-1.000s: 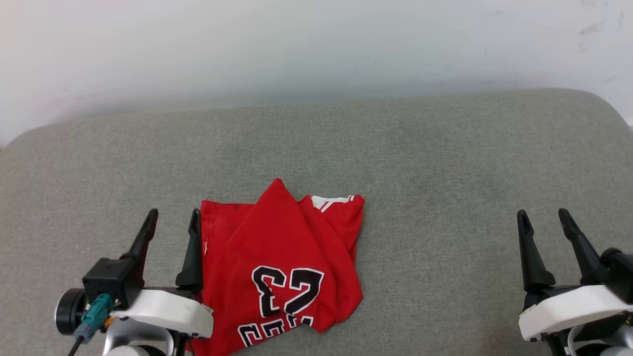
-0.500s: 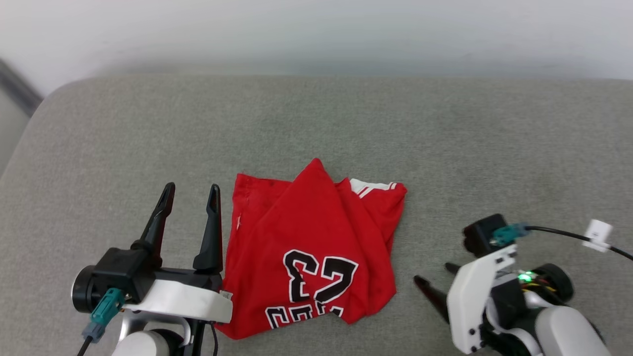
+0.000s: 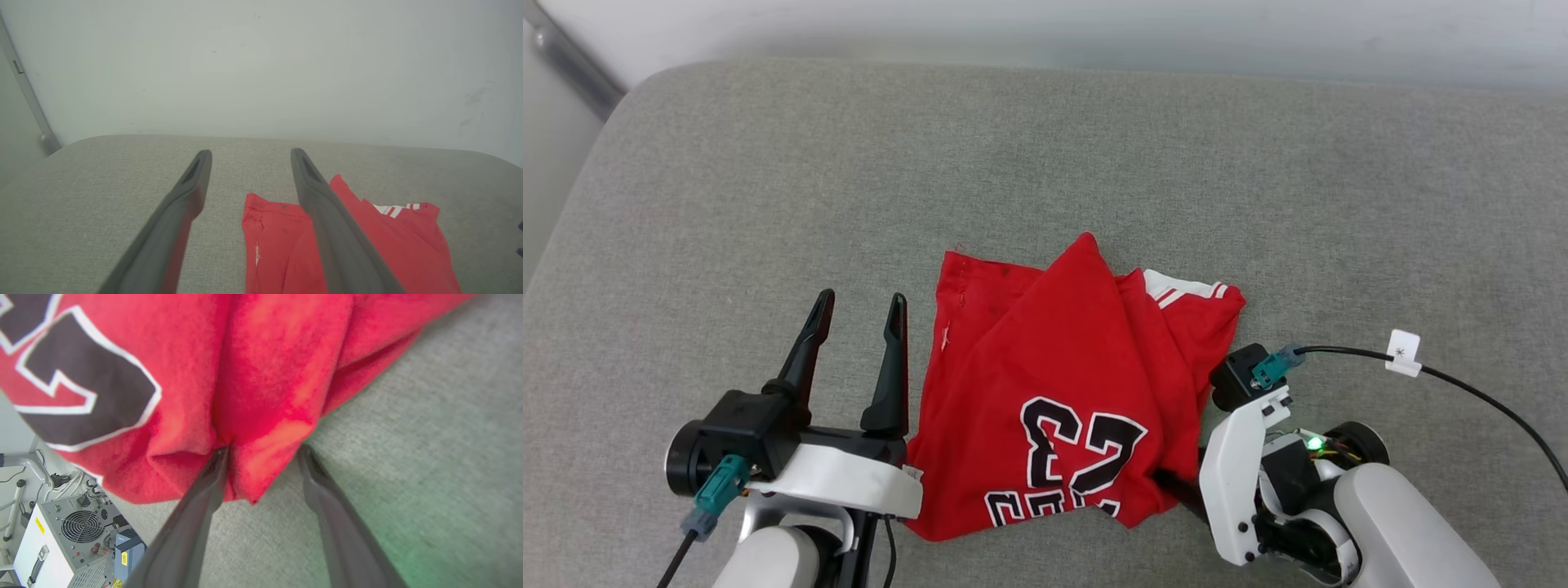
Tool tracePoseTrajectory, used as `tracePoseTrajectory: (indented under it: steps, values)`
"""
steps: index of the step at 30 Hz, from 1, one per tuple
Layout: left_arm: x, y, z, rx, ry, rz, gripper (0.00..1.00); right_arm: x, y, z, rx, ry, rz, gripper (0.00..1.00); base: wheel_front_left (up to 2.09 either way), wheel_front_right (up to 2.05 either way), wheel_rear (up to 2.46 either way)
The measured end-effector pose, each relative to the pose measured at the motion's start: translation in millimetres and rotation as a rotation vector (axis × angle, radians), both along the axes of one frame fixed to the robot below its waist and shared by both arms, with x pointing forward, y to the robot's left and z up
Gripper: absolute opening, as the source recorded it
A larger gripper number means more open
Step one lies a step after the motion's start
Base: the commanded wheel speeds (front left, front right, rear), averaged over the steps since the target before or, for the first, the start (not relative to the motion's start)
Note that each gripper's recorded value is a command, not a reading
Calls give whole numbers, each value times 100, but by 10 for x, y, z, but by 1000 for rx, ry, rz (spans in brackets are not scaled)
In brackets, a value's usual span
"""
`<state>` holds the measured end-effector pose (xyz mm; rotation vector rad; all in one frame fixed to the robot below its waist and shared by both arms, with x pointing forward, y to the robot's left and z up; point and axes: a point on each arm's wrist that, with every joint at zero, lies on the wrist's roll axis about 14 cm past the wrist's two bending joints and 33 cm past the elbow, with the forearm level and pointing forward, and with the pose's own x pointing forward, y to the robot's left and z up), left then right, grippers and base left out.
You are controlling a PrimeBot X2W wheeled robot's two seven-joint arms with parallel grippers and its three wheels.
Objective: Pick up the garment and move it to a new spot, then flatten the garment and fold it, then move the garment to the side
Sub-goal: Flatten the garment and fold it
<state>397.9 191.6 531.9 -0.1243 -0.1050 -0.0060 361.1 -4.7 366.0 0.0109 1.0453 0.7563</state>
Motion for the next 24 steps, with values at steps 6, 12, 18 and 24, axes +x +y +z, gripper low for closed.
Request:
tracePoseTrajectory:
  steps: [6,12,18,24]
  values:
    - [-7,-8,22,-1,-7,-4,100,40,79,171,50,-72,5,0,0,0,0]
    - [-69,-64,89,-6,-21,-21,100,378,-68,717,116,-298,-74,0,0,0,0]
    - [-140,-159,109,-13,-17,-49,100,526,-648,1084,125,-455,-274,0,0,0,0]
    - [-160,-270,122,-17,-12,-85,100,157,-1587,747,14,-365,-579,0,0,0,0]
